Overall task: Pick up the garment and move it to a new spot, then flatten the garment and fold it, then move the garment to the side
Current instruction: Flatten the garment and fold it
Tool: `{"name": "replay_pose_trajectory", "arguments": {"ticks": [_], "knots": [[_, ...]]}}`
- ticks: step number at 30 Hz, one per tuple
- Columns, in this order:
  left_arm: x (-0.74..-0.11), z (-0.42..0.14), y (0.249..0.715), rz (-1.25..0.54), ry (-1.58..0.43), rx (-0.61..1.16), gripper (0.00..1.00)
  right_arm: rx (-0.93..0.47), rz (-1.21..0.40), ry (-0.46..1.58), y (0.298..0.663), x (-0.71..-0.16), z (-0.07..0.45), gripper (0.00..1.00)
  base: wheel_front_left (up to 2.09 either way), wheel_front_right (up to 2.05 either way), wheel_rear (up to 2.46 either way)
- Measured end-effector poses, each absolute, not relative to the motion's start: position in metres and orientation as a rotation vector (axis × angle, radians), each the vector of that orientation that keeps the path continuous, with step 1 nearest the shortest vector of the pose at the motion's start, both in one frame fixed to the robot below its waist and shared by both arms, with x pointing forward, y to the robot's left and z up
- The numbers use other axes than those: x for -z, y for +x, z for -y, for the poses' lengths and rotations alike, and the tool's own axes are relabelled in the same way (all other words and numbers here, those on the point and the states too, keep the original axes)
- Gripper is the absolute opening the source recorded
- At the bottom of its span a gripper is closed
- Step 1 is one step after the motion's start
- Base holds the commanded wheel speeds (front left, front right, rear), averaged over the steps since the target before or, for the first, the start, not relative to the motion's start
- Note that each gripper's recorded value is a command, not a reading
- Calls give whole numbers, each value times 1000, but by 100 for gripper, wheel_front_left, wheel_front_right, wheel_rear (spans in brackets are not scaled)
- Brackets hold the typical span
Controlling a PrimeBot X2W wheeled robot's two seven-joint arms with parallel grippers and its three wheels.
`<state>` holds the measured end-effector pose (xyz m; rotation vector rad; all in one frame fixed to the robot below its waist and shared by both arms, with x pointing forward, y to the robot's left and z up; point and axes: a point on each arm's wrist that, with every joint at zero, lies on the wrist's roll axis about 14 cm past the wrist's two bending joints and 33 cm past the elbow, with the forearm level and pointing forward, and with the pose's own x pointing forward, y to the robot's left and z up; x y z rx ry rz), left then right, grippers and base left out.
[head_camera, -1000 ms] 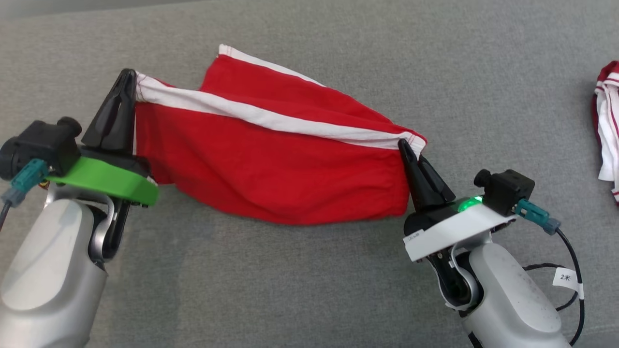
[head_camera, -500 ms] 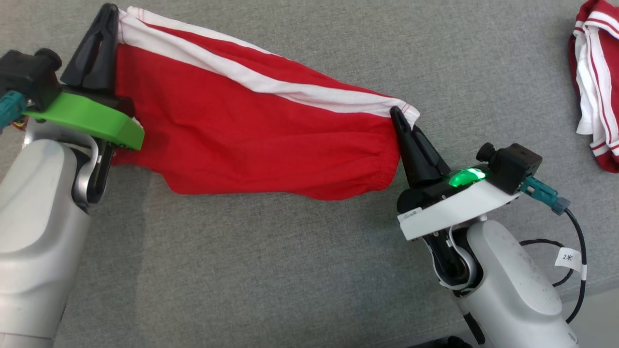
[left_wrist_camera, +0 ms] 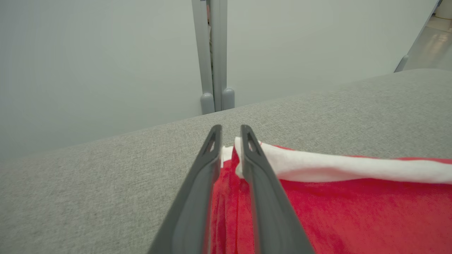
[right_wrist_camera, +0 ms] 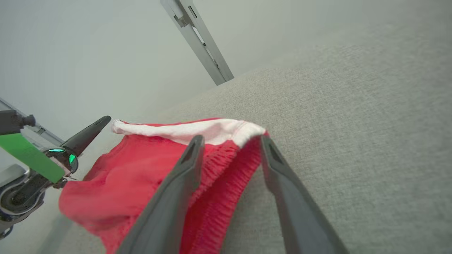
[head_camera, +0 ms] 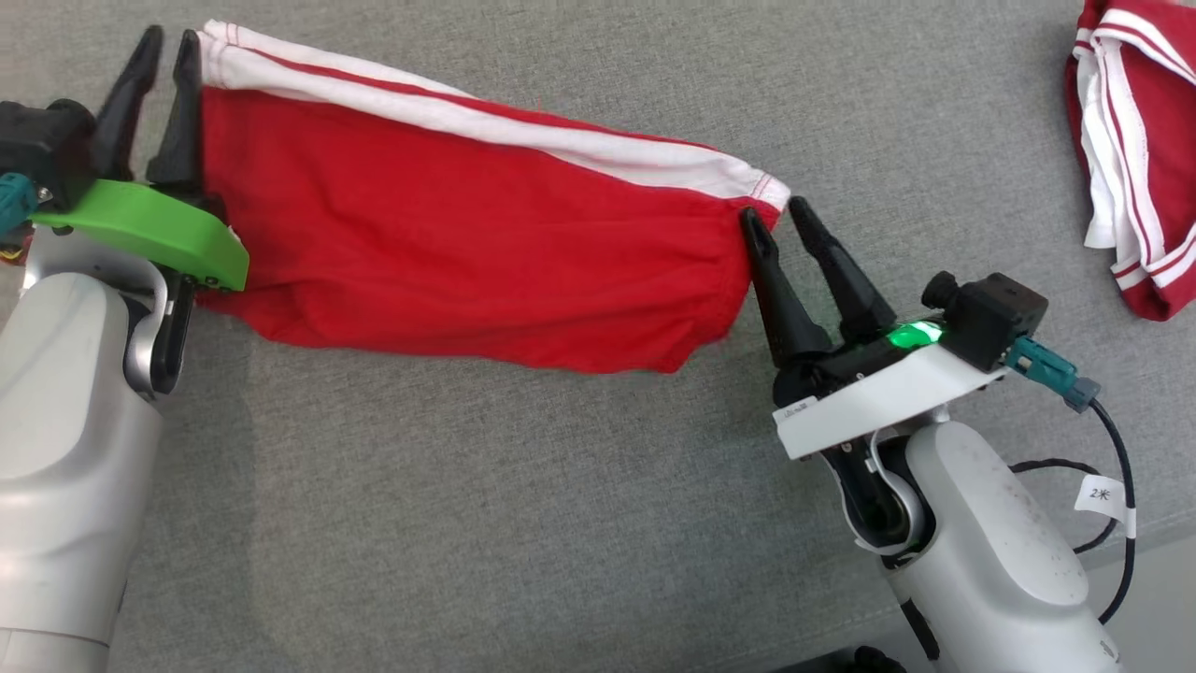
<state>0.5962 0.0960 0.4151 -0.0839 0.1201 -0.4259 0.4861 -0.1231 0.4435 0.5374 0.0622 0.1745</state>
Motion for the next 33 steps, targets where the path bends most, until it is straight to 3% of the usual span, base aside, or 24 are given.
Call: {"name": "replay_pose_trajectory", "arguments": {"ticks": [11, 26, 27, 28, 33], "knots": [[-420, -95, 563, -148, -99, 411, 100, -73, 4, 371, 475, -461, 167, 100, 0, 0, 0], [-349, -112, 533, -402, -26, 370, 100, 19, 9, 241, 460, -462, 204, 100, 0, 0, 0], [-348, -110, 531, -412, -27, 373, 42, 21, 7, 237, 459, -462, 204, 100, 0, 0, 0], [-347, -108, 529, -421, -28, 379, 0, 21, 7, 233, 459, -463, 205, 100, 0, 0, 0], [-347, -104, 520, -444, -53, 381, 0, 18, 15, 186, 458, -467, 206, 100, 0, 0, 0]]}}
